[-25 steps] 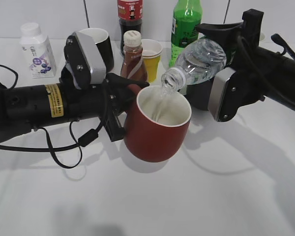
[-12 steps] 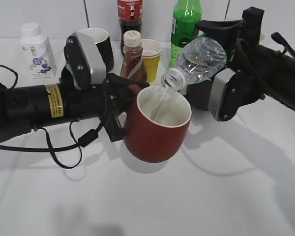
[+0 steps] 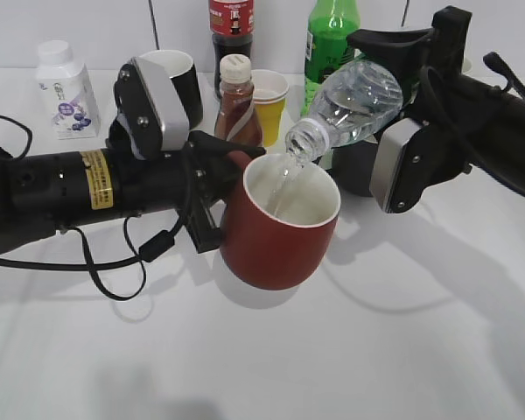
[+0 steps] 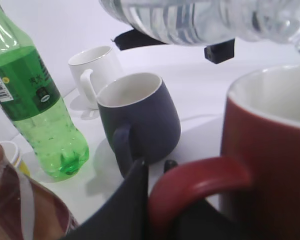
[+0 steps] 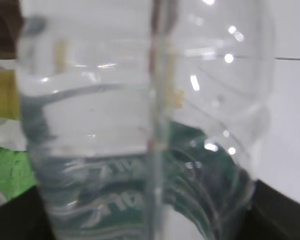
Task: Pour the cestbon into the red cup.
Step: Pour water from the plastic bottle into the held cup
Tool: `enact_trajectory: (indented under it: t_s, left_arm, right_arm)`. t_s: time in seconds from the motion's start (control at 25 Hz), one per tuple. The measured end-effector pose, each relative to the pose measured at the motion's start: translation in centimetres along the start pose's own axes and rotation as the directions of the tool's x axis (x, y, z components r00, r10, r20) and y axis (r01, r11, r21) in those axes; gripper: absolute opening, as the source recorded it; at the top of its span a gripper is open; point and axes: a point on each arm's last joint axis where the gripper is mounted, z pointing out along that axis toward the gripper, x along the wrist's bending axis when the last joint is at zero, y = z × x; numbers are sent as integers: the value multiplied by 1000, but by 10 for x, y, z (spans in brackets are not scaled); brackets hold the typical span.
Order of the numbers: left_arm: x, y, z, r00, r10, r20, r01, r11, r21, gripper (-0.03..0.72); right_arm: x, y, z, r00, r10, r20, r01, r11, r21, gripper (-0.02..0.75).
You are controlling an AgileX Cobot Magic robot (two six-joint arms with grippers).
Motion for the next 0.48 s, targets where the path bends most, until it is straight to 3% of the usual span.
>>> enact_trajectory:
  t_s: [0.48]
  left_arm:
    - [0, 0, 0, 1000, 1, 0, -1, 1000, 4, 58]
  right_arm:
    - [0, 0, 0, 1000, -10, 2, 10, 1000, -1, 470]
